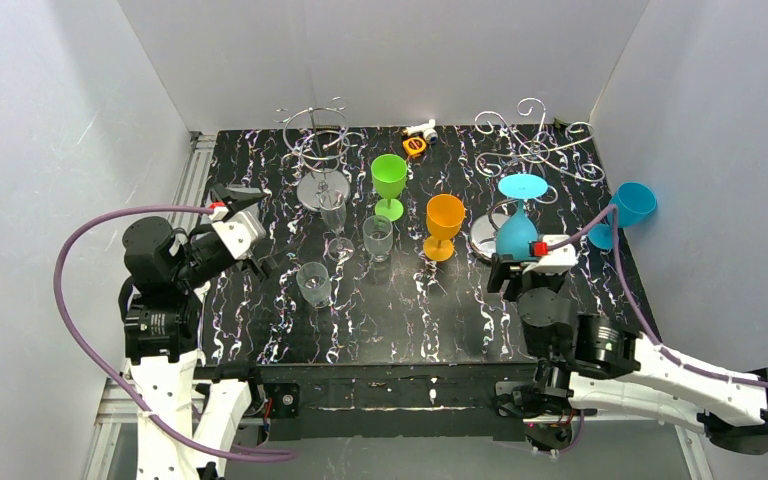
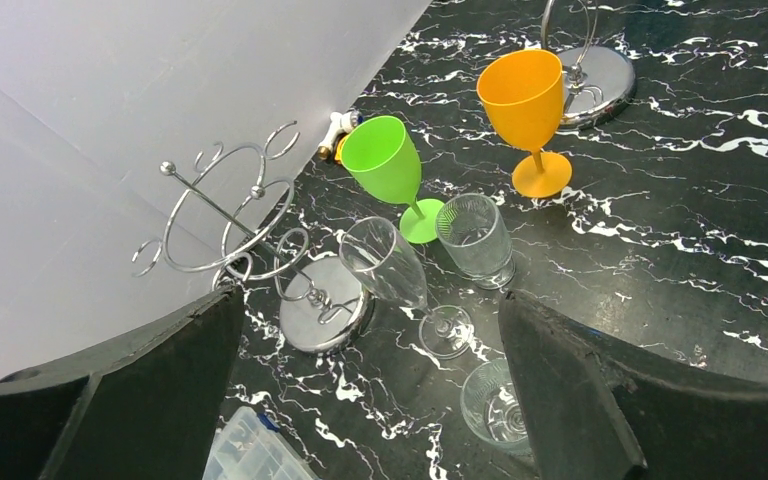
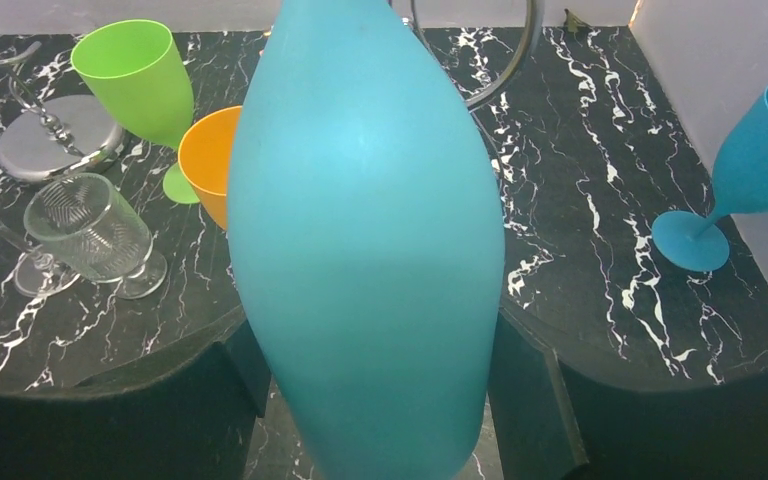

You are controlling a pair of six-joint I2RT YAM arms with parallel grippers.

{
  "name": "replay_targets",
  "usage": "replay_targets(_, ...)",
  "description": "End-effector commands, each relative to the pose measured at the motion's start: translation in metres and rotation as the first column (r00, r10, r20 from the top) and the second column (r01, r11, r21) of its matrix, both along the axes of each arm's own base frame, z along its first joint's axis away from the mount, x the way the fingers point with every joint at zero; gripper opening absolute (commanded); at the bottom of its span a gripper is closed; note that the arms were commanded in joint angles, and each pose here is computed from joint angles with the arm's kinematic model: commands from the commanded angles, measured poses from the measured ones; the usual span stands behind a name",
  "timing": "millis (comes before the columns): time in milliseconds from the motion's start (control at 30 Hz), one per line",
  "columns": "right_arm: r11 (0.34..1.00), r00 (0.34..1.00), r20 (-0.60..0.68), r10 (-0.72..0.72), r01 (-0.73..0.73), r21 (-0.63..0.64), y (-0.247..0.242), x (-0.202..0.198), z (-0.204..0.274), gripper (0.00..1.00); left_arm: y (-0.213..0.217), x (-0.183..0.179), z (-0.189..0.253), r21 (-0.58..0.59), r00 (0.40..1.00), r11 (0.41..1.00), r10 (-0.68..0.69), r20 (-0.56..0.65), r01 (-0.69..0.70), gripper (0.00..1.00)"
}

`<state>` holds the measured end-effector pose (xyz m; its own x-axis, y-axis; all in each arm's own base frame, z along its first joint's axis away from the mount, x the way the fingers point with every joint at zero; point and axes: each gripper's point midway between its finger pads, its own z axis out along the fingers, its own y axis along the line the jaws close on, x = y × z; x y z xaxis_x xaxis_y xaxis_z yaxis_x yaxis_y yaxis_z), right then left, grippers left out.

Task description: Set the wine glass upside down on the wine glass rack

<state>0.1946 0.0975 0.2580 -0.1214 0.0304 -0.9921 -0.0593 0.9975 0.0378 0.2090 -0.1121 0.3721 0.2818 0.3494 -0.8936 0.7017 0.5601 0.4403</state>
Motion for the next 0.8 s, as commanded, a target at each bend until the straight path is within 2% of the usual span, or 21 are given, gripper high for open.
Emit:
replay_targets(0,0.992,0.995,0.053,-0.079,0.074,0.1,0.006,0.008,0.014,0.53,-0.001,0.005,-0.005,-0.003,1.0,1.0,-0.005,0.002,0.006,0.98)
replay_targets(200,0.989,0.993,0.065,-0.098,0.089,0.121,0.02,0.02,0.013,0.53,-0.001,0.007,-0.008,-0.01,1.0,1.0,-0.003,-0.007,0.003,0.98)
replay_targets(333,0.989,0.997,0.006,-0.079,0.078,0.129,0.036,0.051,0.005,0.53,0.0,0.009,-0.009,-0.018,1.0,1.0,0.004,-0.019,-0.005,0.98)
replay_targets(467,0.975,0.995,-0.014,-0.1,0.101,0.198,0.02,0.08,0.008,0.53,0.002,0.009,-0.008,-0.016,1.0,1.0,0.019,-0.012,-0.019,0.98)
replay_targets(767,0.974,0.999,-0.013,0.038,-0.035,0.222,0.049,0.093,0.006,0.52,0.003,0.006,-0.011,-0.012,1.0,0.999,0.03,-0.01,-0.03,0.98)
